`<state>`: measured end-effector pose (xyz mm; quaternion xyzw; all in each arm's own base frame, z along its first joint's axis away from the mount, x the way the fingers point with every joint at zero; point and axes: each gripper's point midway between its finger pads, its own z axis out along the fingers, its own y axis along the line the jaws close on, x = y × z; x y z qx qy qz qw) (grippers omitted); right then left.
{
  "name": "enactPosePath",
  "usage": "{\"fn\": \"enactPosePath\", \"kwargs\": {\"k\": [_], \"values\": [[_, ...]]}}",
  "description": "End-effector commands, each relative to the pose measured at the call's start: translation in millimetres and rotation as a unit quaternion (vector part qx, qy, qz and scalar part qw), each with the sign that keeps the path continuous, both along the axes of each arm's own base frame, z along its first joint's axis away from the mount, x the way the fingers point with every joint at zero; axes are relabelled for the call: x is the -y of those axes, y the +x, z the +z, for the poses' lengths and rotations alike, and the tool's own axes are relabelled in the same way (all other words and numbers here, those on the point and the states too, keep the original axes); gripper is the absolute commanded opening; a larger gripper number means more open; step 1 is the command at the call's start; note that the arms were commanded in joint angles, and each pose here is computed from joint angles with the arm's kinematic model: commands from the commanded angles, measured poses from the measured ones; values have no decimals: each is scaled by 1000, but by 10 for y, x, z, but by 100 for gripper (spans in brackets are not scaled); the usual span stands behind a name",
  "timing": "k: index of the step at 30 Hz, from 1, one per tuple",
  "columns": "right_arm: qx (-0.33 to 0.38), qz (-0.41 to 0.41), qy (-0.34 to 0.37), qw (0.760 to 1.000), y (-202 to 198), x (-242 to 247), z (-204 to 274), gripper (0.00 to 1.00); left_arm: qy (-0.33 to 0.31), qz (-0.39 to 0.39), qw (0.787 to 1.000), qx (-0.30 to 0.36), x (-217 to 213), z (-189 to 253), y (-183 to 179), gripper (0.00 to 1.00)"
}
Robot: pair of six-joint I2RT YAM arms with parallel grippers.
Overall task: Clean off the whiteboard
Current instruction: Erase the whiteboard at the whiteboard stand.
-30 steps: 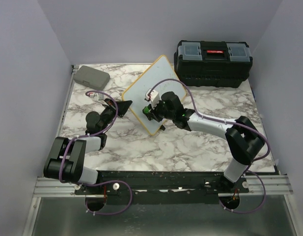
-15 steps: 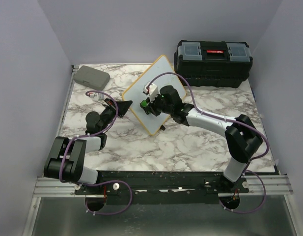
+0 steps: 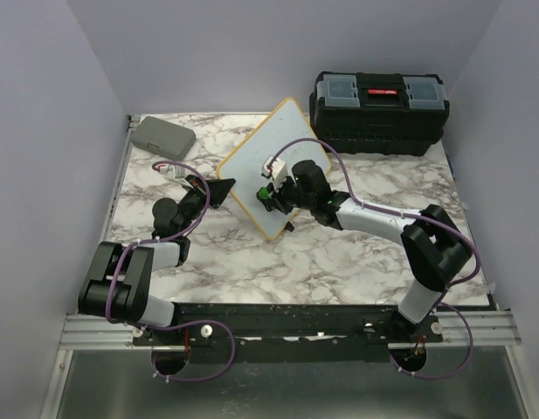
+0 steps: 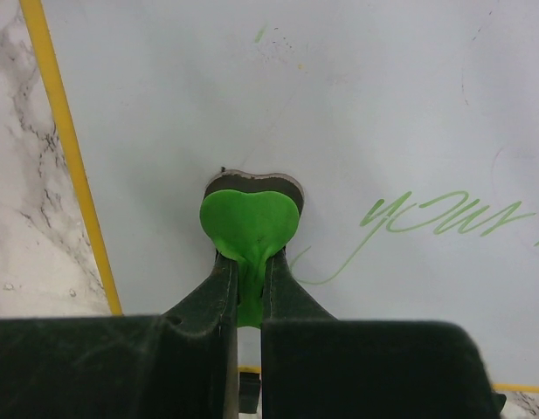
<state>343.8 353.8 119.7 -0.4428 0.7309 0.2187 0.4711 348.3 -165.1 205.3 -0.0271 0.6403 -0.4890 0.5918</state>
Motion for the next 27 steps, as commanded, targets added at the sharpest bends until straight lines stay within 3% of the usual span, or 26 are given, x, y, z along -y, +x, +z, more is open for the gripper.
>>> {"fn": "enactPosePath", "kwargs": {"k": [1, 15, 21, 27], "values": [[-82, 16, -80, 993, -311, 235, -659, 1, 8, -64, 998, 16, 197, 19, -198, 0], [27, -45, 22, 998, 385, -192, 495, 1, 11, -66, 998, 15, 199, -9, -215, 0], [30, -62, -16, 997, 421, -56, 263, 1, 10, -67, 998, 15, 201, -8, -221, 0], [-38, 60, -65, 995, -130, -8, -200, 1, 9, -67, 998, 16, 202, -4, -214, 0]]}}
